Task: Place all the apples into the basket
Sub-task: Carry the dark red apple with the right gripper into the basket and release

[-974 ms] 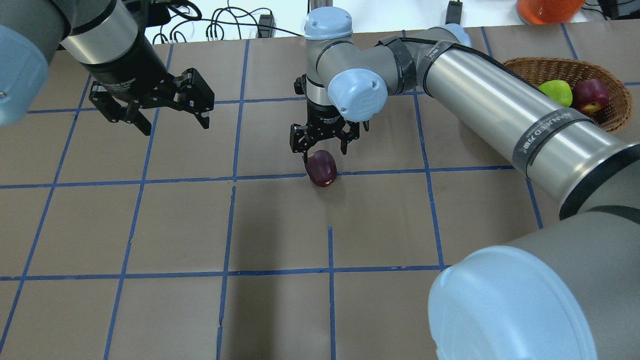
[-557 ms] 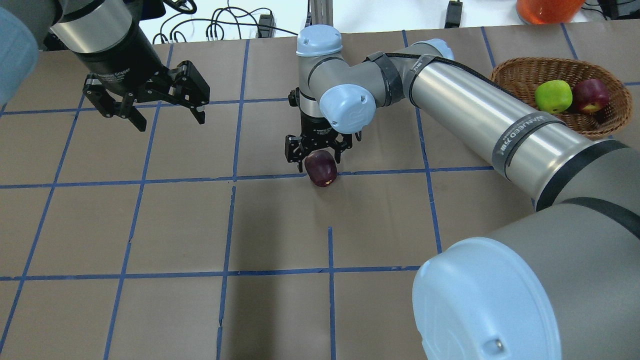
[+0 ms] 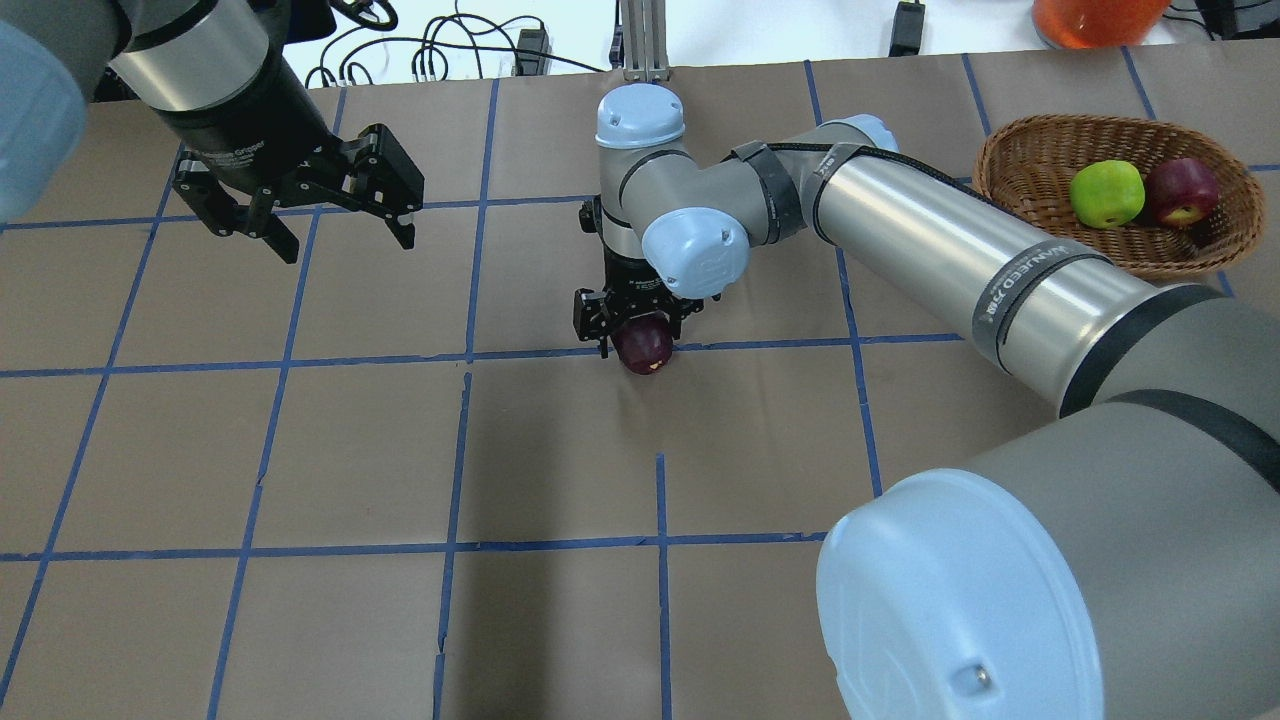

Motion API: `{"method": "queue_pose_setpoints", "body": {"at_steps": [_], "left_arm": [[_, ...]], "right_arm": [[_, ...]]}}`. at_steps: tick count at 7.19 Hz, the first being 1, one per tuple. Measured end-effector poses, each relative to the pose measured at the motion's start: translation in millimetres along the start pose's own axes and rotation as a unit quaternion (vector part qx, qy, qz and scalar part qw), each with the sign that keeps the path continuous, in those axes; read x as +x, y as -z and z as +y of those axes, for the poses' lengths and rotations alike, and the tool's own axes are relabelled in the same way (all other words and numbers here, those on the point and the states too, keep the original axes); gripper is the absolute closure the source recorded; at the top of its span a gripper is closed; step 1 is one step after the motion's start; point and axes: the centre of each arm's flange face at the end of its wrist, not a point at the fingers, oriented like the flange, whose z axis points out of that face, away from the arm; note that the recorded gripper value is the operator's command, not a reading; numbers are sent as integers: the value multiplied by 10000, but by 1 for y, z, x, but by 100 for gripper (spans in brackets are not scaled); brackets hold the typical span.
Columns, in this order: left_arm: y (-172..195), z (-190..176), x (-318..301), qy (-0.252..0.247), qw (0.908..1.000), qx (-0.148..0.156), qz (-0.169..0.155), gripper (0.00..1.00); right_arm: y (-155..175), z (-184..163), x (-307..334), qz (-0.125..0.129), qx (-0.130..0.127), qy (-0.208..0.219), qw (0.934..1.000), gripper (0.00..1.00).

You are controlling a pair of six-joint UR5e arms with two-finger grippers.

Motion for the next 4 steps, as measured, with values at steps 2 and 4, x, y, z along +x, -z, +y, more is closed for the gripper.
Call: {"method": "queue_pose_setpoints", "body": {"at_steps": [2,4], "left_arm": [[1,-2,-1,-10,10000,93,-12,0],[1,-2,-1,-10,9999,105,-24,0]], "right_arm": [[3,-4,0,12,194,46,9998,98],[36,-10,19,107,565,-61,9983,98]]}}
